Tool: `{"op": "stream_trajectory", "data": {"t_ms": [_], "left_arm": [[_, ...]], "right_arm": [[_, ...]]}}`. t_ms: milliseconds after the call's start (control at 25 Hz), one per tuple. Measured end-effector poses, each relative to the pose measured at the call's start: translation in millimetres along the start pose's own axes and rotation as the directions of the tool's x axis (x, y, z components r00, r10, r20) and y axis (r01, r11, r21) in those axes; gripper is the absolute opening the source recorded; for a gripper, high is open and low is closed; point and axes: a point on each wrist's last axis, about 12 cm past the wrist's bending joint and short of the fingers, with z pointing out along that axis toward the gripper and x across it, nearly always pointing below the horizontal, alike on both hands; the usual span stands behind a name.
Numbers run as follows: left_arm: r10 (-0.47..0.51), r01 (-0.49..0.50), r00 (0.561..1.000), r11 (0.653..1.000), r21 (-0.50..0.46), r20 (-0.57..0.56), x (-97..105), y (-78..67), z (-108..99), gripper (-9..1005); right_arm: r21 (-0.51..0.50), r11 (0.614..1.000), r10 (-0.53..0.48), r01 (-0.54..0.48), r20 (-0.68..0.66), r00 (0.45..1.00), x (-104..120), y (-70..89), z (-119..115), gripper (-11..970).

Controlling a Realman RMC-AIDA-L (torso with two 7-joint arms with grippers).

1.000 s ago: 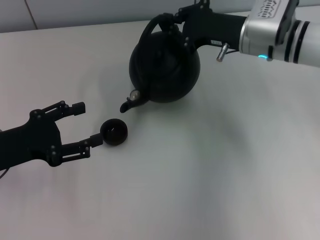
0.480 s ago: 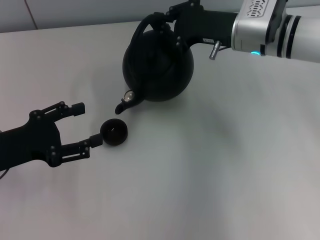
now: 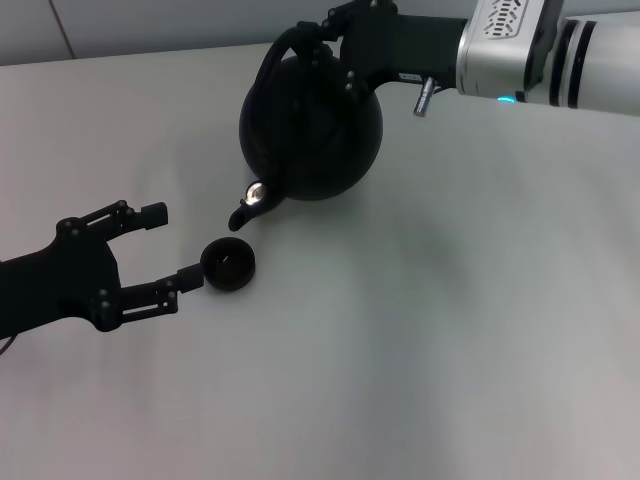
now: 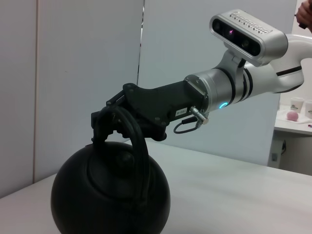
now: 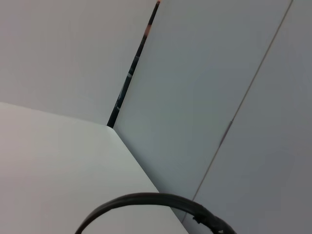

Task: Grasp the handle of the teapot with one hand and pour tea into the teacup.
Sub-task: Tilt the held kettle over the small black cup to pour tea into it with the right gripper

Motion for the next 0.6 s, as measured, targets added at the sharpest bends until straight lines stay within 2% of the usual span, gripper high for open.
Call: {"op": "stream_trajectory", "data": {"t_ms": [600], "left_arm": [[-0.004, 0.004, 1.0, 1.0, -0.003, 0.002, 0.4, 0.1, -0.5, 860]], "right_arm": [[-0.005, 0.998, -0.063, 0.063, 0.0, 0.998, -1.9, -0.1, 0.0, 95]]}}
